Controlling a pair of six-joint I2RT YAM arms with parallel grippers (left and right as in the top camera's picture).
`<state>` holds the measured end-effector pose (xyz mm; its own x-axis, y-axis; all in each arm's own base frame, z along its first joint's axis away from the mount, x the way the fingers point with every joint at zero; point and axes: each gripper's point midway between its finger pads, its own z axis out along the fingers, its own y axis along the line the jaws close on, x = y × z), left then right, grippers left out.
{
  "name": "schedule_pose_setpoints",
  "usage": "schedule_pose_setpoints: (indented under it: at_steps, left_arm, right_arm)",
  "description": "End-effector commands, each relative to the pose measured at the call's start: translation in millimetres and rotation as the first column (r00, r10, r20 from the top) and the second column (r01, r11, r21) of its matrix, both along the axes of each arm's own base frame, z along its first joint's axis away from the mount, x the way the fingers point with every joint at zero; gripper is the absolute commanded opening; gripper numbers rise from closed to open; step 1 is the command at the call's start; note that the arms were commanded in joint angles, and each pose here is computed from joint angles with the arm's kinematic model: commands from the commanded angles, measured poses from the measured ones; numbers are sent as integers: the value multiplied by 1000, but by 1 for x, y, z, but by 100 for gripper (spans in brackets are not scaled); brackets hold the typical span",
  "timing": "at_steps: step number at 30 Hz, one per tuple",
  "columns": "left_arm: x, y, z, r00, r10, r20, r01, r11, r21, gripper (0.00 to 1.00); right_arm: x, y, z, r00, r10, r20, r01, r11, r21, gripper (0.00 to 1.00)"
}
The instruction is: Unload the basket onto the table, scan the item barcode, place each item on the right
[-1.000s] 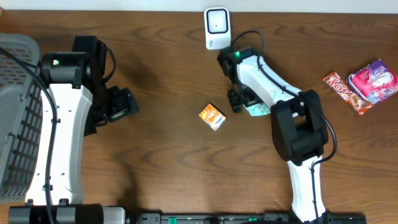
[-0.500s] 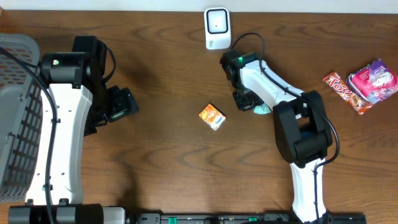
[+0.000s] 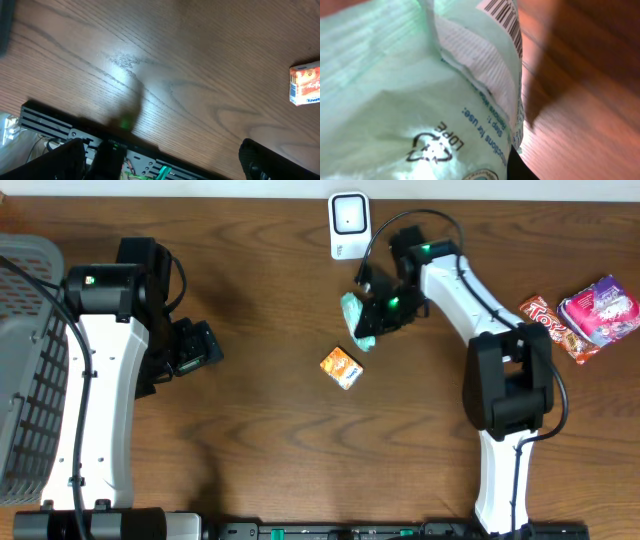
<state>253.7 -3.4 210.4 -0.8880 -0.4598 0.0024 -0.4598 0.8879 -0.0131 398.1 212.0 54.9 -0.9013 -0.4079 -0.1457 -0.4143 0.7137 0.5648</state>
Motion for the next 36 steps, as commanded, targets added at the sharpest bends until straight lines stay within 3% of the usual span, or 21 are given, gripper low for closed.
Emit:
schedule_pose_setpoints:
  at_steps: [1, 4, 10, 20, 23, 26, 33, 36]
  left_arm:
    - [-1, 3, -1, 1000, 7, -8, -6, 1000, 16, 98]
    - [-1, 3, -1, 1000, 7, -8, -6, 1000, 16, 98]
    - [-1, 3, -1, 1000, 7, -8, -6, 1000, 16, 98]
    - [-1, 3, -1, 1000, 7, -8, -6, 1000, 16, 98]
    - [-1, 3, -1, 1000, 7, -8, -6, 1000, 16, 98]
    - [-1, 3, -1, 1000, 7, -8, -6, 1000, 16, 98]
    - [-1, 3, -1, 1000, 7, -8, -6, 1000, 16, 98]
    - [-1, 3, -1, 1000, 7, -8, -6, 1000, 16, 98]
  right_arm:
    - [0, 13, 21, 1000, 22, -21, -15, 960, 280, 2]
    - [3, 7, 20, 999, -15, -39, 27, 936, 351, 6]
    - [14, -18, -15, 975, -178, -134, 214, 918, 335, 23]
    - [16, -78, -51, 885, -393, -249, 435, 888, 146, 26]
    - [11, -89, -46, 862, -416, -289, 464, 877, 122, 40]
    - [3, -100, -31, 862, -406, -305, 456, 883, 112, 47]
    - [-21, -120, 4, 877, -408, -252, 415, 909, -27, 52]
    - [-23, -116, 30, 896, -398, -198, 403, 915, -17, 52]
